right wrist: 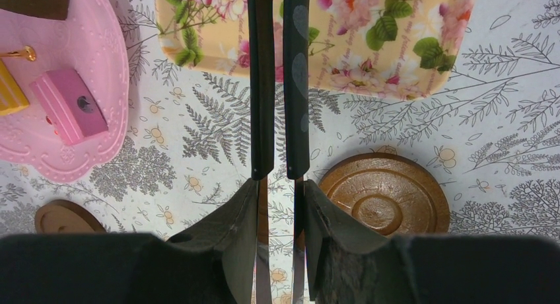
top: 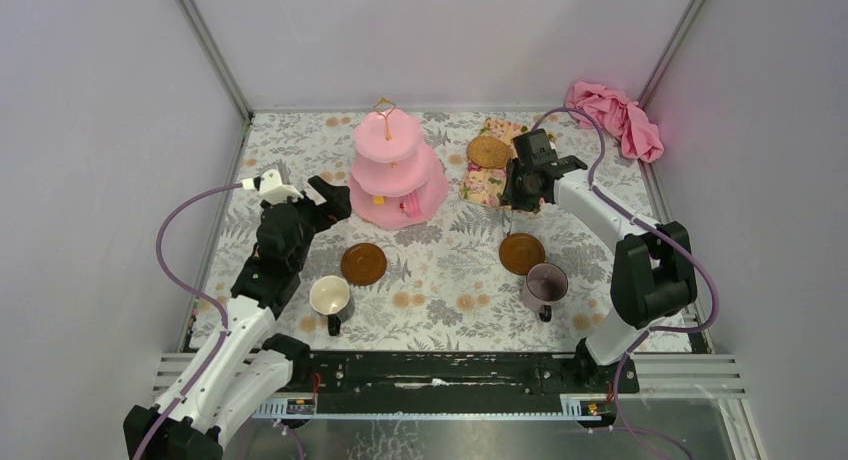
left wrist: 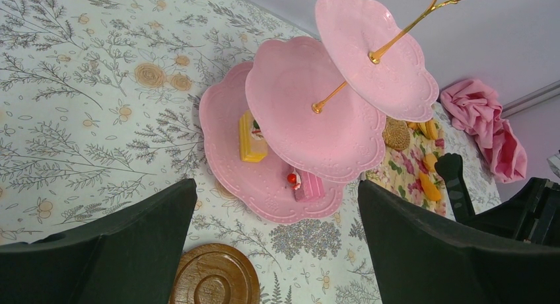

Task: Serve the afternoon tea
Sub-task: Pick up the desert from the tray.

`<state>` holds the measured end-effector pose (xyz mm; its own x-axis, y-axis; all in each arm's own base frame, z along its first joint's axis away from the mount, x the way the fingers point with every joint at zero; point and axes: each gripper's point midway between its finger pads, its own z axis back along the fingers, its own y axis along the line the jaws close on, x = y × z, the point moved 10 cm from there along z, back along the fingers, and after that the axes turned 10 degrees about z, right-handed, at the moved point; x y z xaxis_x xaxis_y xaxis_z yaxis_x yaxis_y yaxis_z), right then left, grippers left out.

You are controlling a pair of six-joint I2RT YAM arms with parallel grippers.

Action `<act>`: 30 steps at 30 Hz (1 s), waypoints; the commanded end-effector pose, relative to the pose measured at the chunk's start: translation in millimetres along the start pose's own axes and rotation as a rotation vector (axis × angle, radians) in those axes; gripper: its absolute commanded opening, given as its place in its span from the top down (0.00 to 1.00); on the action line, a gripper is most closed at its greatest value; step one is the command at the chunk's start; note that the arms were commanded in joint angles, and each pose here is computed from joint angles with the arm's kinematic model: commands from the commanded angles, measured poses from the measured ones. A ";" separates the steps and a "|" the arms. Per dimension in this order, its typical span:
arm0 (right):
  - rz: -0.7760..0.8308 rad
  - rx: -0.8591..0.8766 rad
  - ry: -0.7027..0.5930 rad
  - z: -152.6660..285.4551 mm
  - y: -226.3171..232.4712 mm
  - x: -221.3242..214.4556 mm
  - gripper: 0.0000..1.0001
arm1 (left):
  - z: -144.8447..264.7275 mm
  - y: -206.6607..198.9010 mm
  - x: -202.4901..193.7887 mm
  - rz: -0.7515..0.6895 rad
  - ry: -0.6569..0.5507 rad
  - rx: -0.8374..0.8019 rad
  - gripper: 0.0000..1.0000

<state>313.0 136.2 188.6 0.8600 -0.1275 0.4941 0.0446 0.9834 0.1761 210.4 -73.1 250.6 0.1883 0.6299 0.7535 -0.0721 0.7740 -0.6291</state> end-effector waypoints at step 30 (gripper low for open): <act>-0.014 0.056 -0.055 0.4 6.6 29.5 0.76 | -1.7 -11.1 9.5 0.009 -0.038 -0.051 0.00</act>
<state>324.6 138.3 188.6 0.8608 -0.1323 0.4914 0.0398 0.9802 0.1942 211.8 -73.5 248.4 0.1962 0.6273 0.7537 -0.0787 0.7762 -0.6256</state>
